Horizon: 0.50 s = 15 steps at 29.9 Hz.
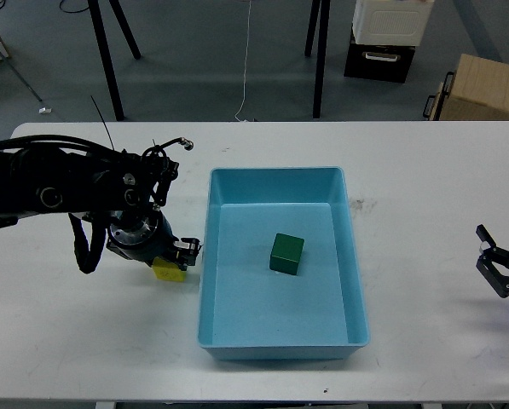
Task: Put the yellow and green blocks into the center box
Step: 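Lift the yellow cube and lower it into the tub beside the green cube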
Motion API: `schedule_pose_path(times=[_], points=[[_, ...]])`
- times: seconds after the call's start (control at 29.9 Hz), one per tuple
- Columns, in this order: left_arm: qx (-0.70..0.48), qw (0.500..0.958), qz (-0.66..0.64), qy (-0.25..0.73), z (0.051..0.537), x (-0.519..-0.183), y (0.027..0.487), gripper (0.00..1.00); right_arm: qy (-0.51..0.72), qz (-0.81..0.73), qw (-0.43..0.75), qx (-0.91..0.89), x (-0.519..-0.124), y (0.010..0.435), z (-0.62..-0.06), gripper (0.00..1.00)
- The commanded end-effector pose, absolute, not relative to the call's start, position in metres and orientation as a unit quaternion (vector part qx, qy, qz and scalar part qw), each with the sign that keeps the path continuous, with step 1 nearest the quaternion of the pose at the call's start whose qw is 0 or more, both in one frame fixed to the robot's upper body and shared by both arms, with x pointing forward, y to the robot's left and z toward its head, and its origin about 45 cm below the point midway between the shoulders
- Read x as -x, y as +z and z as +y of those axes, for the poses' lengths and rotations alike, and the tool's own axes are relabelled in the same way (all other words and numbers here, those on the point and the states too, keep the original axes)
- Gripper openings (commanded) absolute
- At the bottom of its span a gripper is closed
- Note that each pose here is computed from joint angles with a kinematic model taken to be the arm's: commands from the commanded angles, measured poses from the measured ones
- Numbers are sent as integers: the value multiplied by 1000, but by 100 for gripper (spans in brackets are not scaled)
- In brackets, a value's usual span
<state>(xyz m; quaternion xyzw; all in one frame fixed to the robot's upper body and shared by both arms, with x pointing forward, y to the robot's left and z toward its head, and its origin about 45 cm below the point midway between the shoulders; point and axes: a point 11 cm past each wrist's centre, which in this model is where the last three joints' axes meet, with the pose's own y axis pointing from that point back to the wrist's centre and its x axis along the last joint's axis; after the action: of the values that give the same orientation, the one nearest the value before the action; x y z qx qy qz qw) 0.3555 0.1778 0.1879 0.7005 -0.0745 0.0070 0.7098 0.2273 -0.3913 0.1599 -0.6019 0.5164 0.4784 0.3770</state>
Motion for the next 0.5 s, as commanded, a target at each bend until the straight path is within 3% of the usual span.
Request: schedule_pose_path(times=[0.0, 0.13, 0.37, 0.47], points=[[-701, 707, -86, 38, 189, -372, 211, 2, 479, 516, 377, 602, -227, 160, -391, 99], [-687, 712, -124, 74, 180, -395, 255, 1, 479, 516, 377, 602, -227, 160, -391, 99], [-611, 760, -168, 143, 131, -419, 357, 1, 478, 516, 377, 602, -227, 160, -391, 99], [-601, 770, -180, 119, 88, -412, 358, 2, 478, 517, 377, 602, -227, 160, -391, 99]])
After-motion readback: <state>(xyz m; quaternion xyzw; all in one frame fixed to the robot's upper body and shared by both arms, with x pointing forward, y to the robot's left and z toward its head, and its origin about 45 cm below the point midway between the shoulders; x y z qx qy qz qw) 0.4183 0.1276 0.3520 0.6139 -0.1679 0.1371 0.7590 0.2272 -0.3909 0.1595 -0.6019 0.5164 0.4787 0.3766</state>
